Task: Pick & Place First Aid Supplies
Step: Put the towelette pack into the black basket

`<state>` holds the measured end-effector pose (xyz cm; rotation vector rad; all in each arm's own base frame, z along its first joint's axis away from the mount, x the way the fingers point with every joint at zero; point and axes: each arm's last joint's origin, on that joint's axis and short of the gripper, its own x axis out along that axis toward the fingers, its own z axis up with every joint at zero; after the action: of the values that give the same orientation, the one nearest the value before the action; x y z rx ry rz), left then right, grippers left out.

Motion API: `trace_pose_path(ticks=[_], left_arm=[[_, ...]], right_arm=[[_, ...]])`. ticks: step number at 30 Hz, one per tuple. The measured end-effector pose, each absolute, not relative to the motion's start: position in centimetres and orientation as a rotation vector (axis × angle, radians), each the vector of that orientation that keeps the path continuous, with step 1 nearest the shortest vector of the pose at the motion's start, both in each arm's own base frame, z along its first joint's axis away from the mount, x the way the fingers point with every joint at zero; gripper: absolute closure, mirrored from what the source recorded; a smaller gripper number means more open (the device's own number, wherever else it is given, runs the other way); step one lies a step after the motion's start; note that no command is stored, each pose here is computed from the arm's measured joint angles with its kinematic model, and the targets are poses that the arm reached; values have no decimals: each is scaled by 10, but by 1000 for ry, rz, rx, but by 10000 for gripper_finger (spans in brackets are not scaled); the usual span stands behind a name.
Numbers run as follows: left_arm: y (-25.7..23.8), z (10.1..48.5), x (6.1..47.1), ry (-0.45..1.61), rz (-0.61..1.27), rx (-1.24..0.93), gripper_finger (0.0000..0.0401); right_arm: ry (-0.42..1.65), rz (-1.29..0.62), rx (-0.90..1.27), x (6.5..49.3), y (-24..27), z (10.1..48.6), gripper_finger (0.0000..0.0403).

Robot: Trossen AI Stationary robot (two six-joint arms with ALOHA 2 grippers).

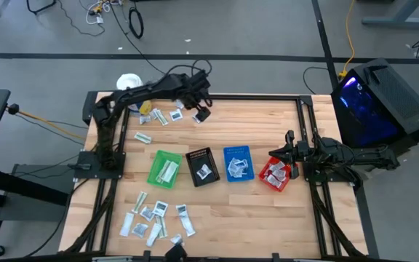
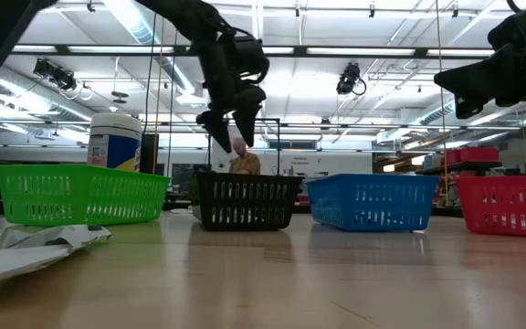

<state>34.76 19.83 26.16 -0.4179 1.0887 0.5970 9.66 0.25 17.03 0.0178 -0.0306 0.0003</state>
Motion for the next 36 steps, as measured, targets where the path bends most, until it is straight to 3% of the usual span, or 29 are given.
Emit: trace_pose_path(ticks=[15,31,36], left_arm=[[169,214,302,896,645,-414,18],[143,158,283,583,646,-274,18],[139,147,284,570,706,-225,18]], right_arm=[[-30,0,18,97,2,170,380],[-31,0,18,97,2,170,380],[-30,0,18,97,2,170,380]])
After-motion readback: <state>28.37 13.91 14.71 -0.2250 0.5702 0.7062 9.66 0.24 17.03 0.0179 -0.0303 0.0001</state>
